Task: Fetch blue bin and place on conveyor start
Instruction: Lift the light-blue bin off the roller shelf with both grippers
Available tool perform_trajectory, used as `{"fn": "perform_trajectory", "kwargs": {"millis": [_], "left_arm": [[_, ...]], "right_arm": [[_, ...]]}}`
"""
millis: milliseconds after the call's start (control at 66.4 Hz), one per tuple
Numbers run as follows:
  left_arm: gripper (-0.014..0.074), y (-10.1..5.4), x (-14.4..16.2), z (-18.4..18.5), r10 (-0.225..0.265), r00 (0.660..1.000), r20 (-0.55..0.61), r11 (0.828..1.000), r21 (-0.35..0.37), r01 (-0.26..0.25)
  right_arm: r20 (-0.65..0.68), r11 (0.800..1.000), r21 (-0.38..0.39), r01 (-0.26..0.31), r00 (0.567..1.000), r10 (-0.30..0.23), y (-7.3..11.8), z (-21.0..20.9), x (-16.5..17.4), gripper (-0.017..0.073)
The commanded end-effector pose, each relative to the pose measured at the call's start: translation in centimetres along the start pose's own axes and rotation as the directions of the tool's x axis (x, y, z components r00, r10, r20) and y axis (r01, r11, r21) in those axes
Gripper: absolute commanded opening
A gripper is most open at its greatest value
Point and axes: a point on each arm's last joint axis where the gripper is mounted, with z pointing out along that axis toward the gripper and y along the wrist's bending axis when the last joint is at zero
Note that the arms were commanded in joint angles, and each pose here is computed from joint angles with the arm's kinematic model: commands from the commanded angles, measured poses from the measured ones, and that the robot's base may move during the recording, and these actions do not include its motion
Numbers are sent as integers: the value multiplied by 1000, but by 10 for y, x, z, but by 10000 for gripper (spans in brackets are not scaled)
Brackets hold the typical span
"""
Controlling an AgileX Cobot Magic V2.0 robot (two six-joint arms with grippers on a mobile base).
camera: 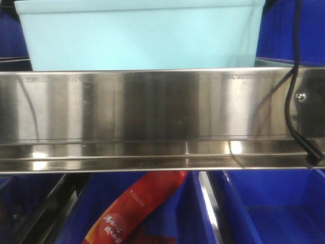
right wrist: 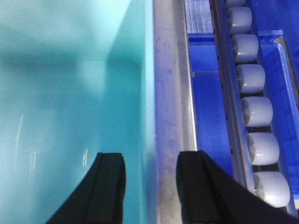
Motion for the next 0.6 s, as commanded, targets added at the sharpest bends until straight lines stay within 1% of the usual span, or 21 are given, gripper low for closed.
{"fn": "perform_trajectory", "kwargs": {"millis": [0,75,120,181,256,271,301,587], "left_arm": [[261,0,0,-2,0,1000,2,1000,2,0],[233,0,0,-2,0,1000,2,1000,2,0],[200,0,0,-2,0,1000,2,1000,2,0],[116,0,0,-2,0,1000,1,1000,2,0],[-25,0,0,-2,0,1000,1,1000,2,0],[-57,0,0,-2,0,1000,1,1000,2,0],[-115,0,0,-2,-2,1000,1,1000,2,2],[-111,1,-1,-2,3,1000,15,1000,0,-3]], "right_arm": [[6,1000,0,15,1000,-15,0,-2,0,183],[6,1000,0,15,1000,-15,0,-2,0,171],[6,1000,0,15,1000,-15,0,-2,0,128],[6,1000,0,15,1000,-15,0,-2,0,18],[6,1000,0,15,1000,-15,0,-2,0,-153],[6,1000,0,15,1000,-15,0,-2,0,-166],[6,1000,0,15,1000,-15,0,-2,0,-162],[12,1000,-3,15,1000,-15,0,-2,-1,-162]]}}
